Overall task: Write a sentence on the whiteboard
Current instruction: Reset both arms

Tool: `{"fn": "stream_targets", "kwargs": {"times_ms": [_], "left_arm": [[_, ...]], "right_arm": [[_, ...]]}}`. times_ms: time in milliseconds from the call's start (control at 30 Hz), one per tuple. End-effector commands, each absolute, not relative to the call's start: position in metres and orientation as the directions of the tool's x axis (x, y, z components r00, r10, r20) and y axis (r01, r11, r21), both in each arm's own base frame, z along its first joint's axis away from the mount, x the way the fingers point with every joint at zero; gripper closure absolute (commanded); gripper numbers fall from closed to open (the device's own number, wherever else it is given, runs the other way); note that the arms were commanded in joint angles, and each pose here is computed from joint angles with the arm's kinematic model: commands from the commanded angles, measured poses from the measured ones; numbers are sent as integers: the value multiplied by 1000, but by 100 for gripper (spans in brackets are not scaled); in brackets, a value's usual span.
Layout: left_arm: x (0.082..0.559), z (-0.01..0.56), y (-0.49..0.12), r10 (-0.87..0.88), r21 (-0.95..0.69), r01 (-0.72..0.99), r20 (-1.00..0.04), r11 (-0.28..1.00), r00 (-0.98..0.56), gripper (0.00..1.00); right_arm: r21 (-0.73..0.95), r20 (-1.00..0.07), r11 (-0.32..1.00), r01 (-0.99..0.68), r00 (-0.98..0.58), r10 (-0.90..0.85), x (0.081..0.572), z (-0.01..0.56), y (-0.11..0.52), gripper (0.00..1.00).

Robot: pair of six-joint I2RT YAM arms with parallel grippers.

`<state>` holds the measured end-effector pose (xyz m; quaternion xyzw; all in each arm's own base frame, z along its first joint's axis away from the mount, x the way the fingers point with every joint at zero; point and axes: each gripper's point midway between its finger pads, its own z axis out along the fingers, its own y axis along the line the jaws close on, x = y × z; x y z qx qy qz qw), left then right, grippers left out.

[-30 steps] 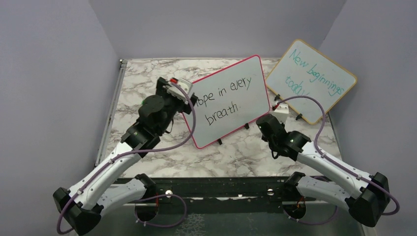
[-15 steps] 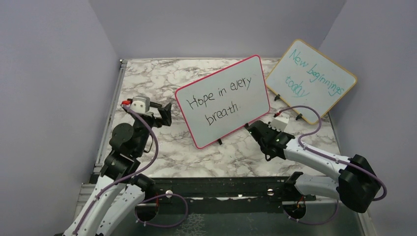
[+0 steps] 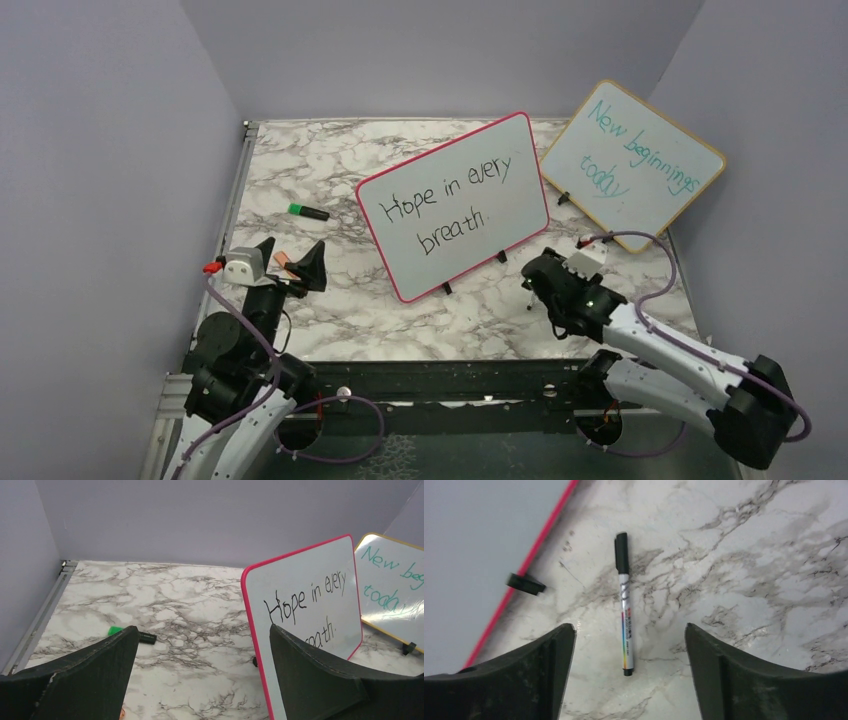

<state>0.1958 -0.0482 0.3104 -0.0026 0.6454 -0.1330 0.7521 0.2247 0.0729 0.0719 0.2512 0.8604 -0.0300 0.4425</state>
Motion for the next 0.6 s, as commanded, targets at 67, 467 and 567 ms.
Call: {"fn": "stream_targets", "kwargs": {"times_ms": [67, 467, 567], "left_arm": [[182, 306, -45, -237, -205, 215, -962, 955, 138, 1], [178, 314, -30, -336, -312, 157, -927, 937, 168, 1], [174, 321, -28, -350, -324, 160, -920, 933, 179, 1]], "right_arm": [[258, -851, 884, 390, -342, 399, 222, 162, 52, 0], [272, -949, 940, 205, -105, 298, 193, 300, 7, 0], [282, -949, 938, 199, -86, 304, 189, 304, 3, 0]]}}
